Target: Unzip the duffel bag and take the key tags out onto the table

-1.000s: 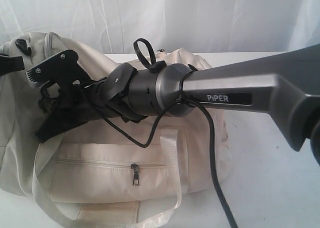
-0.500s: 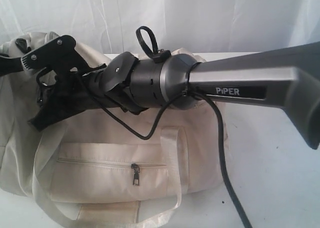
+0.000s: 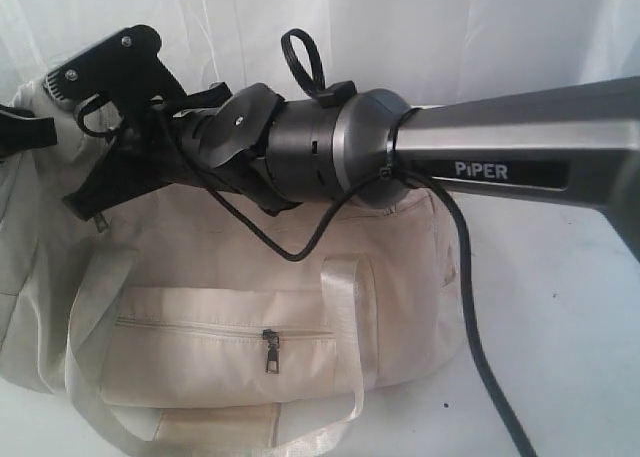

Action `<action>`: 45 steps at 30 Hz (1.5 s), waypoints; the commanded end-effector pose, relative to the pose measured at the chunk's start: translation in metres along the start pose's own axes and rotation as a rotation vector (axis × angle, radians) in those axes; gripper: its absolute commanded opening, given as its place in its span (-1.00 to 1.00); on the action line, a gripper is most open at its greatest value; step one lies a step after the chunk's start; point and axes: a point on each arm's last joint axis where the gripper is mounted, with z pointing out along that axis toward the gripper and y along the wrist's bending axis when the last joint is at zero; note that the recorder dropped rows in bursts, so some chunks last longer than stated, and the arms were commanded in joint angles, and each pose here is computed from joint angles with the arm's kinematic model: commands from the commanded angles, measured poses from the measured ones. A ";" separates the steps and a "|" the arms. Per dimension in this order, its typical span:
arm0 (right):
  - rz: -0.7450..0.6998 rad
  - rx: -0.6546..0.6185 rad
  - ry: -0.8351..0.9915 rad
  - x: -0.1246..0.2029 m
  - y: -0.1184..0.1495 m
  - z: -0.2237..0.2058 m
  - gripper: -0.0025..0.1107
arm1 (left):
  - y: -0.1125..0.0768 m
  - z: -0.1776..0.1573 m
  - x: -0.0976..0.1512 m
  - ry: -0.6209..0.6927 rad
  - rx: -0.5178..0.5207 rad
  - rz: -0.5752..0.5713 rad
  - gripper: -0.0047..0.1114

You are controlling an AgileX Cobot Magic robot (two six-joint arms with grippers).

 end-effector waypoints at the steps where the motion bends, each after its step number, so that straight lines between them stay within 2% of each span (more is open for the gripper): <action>1: -0.017 0.101 -0.063 -0.016 -0.016 -0.009 -0.96 | -0.003 -0.005 -0.008 -0.029 0.030 0.018 -0.92; 11: -0.001 0.138 -0.110 -0.033 -0.043 -0.012 -0.96 | -0.005 -0.005 -0.008 -0.025 0.048 0.019 -0.92; 20: 0.014 0.169 -0.156 -0.047 -0.063 -0.011 -0.96 | -0.016 -0.006 -0.005 0.003 0.173 0.021 -0.92; 31: 0.040 0.227 -0.145 -0.041 -0.095 -0.014 -0.96 | -0.020 -0.007 -0.004 0.012 0.214 0.026 -0.92; 36: 0.174 0.163 -0.128 -0.037 -0.098 -0.014 -0.96 | -0.014 -0.006 -0.006 -0.010 0.150 0.130 -0.92; 39: 0.175 0.117 -0.112 -0.036 -0.094 -0.013 -0.96 | -0.013 -0.006 -0.006 -0.018 0.131 0.208 -0.92; 41: 0.175 0.110 -0.110 -0.035 -0.093 -0.013 -0.96 | -0.012 -0.006 -0.006 -0.024 0.126 0.284 -0.92; 45: 0.174 0.102 -0.110 -0.037 -0.092 -0.014 -0.96 | -0.010 -0.006 -0.007 -0.030 0.103 0.367 -0.92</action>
